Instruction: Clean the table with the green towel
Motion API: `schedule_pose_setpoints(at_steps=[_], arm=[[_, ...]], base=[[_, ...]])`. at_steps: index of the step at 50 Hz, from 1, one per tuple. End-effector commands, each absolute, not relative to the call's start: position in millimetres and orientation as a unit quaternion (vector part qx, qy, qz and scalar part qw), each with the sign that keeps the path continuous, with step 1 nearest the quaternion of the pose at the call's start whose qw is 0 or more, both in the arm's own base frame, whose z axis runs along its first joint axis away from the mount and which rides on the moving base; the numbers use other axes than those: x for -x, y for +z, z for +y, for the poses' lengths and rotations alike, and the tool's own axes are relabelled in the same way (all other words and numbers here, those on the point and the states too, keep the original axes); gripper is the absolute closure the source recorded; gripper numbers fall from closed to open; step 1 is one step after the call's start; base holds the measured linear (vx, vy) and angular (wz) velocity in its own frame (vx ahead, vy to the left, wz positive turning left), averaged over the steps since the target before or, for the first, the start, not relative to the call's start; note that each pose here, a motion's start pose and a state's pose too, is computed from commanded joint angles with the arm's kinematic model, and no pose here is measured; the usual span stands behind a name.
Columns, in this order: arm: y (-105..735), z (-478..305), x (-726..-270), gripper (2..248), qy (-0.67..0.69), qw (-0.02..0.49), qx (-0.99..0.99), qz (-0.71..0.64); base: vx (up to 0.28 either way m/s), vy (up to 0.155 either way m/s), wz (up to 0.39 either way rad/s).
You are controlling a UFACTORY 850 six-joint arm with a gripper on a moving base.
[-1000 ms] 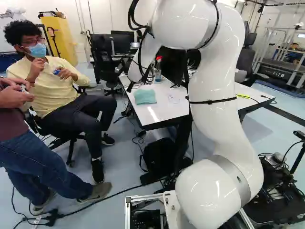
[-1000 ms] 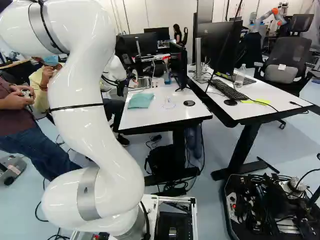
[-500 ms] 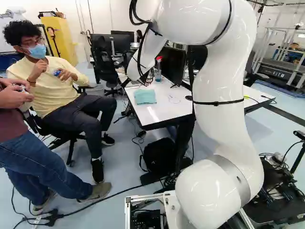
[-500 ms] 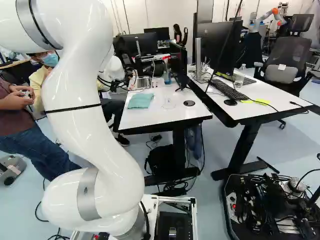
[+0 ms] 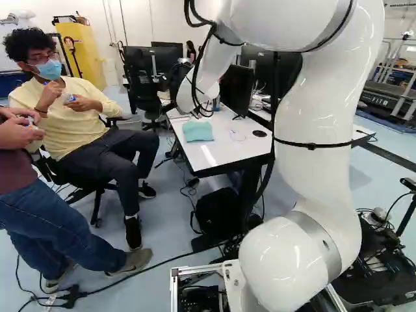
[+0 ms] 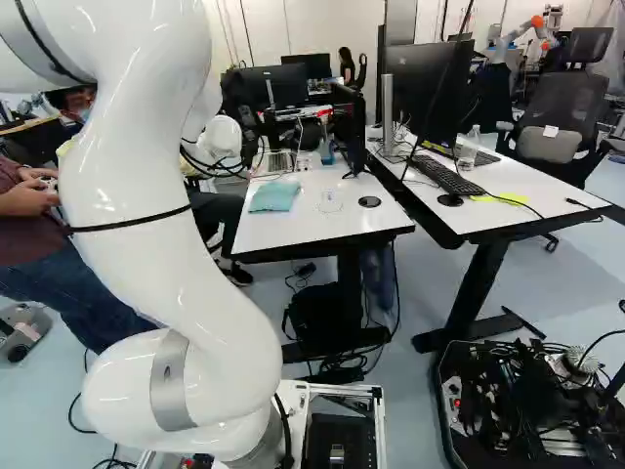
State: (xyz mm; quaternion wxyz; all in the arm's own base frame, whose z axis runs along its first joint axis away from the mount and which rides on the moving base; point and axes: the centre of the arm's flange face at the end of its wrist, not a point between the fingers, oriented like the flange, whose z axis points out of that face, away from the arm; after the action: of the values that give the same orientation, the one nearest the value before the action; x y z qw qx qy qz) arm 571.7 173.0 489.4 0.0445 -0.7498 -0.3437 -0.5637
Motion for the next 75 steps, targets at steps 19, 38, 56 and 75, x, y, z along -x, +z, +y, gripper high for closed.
schedule_pose_setpoints(at_steps=[19, 38, 56, 75], arm=[[488.0, 150.4, -547.3, 3, -0.622, 0.073, 0.722, -0.294], [481.7, 122.7, -520.2, 3, -0.657, 0.080, 0.708, -0.247], [464.1, 96.3, -492.5, 3, -0.643, 0.070, 0.727, -0.228], [444.6, 68.4, -467.3, 3, -0.627, 0.057, 0.748, -0.210]], base=[[0.000, 0.000, 0.000], [0.000, 0.000, 0.000], [0.000, 0.000, 0.000], [0.000, 0.000, 0.000]])
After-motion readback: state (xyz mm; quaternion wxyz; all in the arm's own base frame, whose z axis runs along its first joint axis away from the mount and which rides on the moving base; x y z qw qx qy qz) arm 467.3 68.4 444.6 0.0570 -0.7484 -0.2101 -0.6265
